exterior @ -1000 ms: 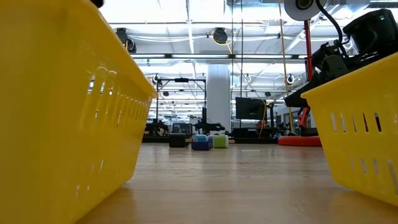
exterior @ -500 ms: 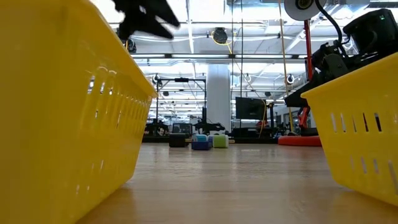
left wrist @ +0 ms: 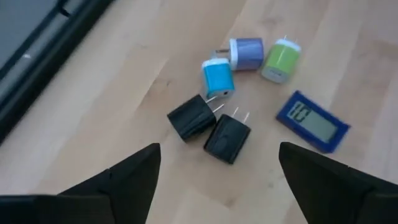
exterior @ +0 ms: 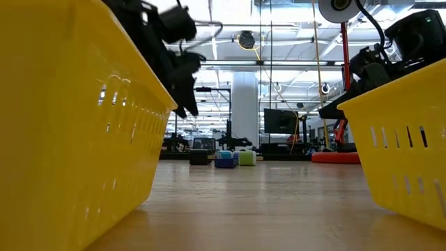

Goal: Pick & Place Office items
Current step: Put the bottom black adapter into the left yellow bin

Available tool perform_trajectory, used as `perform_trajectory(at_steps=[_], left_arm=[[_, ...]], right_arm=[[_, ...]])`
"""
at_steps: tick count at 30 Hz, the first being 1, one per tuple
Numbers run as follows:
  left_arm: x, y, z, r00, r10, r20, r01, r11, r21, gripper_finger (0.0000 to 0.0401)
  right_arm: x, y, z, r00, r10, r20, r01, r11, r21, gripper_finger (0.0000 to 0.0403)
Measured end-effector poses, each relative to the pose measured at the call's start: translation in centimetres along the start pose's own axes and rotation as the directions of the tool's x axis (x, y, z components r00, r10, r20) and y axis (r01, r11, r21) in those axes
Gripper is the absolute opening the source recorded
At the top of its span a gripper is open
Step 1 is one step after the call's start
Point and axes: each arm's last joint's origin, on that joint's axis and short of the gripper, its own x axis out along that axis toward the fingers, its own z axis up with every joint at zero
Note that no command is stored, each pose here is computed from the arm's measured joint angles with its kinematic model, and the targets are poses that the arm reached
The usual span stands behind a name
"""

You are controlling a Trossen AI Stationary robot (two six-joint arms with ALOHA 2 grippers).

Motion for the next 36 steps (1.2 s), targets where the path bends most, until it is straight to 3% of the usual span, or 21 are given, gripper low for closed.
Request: perform_trajectory(at_steps=[6, 13, 26, 36], left_arm=[[4.1, 0.9, -0.4, 0.998, -0.048, -0.042, 0.053, 0.991, 0.121, 0.0324], [6.9, 0.5, -1.6, 0.993, -0.053, -0.109, 0.079, 0.963, 0.257, 0.0310], [7.9, -1.7, -1.7, 0.994, -0.091, -0.068, 0.108, 0.940, 0.322, 0.0300], [7.9, -2.1, -1.8, 0.993, -0.097, -0.074, 0.115, 0.944, 0.308, 0.0274]], right_arm=[[0.0, -0.2, 0.1, 0.999, -0.050, 0.011, 0.050, 0.998, -0.049, 0.0089], [0.1, -0.5, 0.0, 0.998, -0.065, 0.003, 0.065, 0.997, -0.051, 0.0089], [0.1, -0.7, 0.2, 0.997, -0.081, 0.018, 0.082, 0.992, -0.093, 0.0089], [0.3, -1.7, 0.4, 0.989, -0.145, 0.029, 0.146, 0.989, -0.026, 0.0089]])
